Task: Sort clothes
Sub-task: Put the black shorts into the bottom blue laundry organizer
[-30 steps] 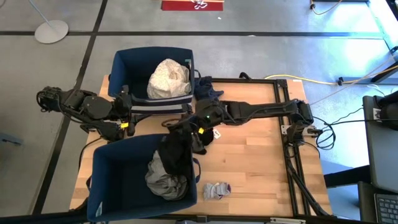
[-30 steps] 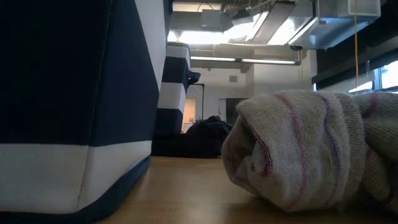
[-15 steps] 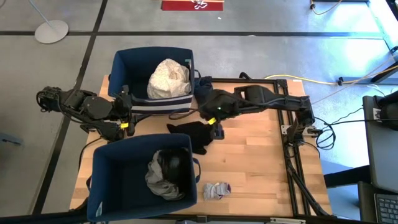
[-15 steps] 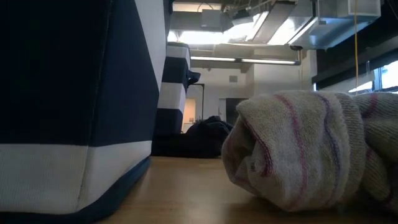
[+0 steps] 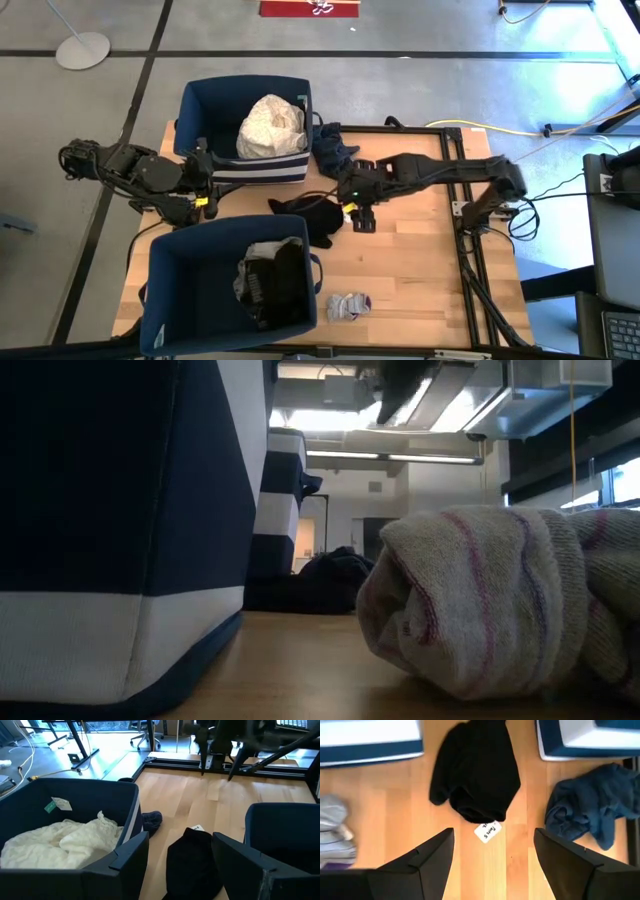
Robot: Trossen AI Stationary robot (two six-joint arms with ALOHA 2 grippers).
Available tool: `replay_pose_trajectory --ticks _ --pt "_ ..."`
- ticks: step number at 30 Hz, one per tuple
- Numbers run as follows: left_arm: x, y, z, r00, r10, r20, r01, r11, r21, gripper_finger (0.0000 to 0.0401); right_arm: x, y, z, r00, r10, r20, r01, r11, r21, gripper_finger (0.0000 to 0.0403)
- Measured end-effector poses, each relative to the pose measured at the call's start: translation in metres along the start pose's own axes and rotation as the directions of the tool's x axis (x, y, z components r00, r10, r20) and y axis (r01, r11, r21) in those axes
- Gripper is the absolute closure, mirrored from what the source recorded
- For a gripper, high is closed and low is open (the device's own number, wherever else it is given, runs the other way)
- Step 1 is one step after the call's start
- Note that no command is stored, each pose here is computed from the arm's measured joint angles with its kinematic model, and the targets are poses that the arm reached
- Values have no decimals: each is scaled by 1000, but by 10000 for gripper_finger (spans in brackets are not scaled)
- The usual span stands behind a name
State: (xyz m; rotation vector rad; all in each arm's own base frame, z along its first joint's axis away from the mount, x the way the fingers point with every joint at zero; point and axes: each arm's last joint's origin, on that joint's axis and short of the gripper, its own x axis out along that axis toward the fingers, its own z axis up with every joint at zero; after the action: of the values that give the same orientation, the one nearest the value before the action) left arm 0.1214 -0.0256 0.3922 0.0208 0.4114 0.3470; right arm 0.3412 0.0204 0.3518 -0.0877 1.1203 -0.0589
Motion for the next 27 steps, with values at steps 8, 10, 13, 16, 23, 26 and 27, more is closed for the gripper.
replay_pose_trajectory --ticks 8,10,13,16,23,26,27 --pt "0 0 0 1000 0 -2 -1 1000 -25 193 46 -8 -58 987 -29 161 16 997 79 128" --pt "0 0 0 1000 1 -3 -1 1000 -28 193 60 -7 -68 979 -30 204 13 996 85 128" --pt "0 0 0 1000 1 -3 -1 1000 -31 193 83 -3 -81 966 -5 258 -17 996 84 128" --pt "0 0 0 1000 3 2 -3 1000 -23 193 104 1 -94 945 49 324 -83 992 92 128" --pt "0 0 0 1000 7 -3 -7 999 -38 193 139 7 -107 839 80 537 -156 983 96 128" --pt "0 0 0 1000 7 -3 -8 999 -37 193 159 9 -106 836 95 541 -169 982 88 128" --pt "1 -1 0 1000 8 -5 -8 999 -35 193 164 10 -105 830 101 549 -174 981 83 128"
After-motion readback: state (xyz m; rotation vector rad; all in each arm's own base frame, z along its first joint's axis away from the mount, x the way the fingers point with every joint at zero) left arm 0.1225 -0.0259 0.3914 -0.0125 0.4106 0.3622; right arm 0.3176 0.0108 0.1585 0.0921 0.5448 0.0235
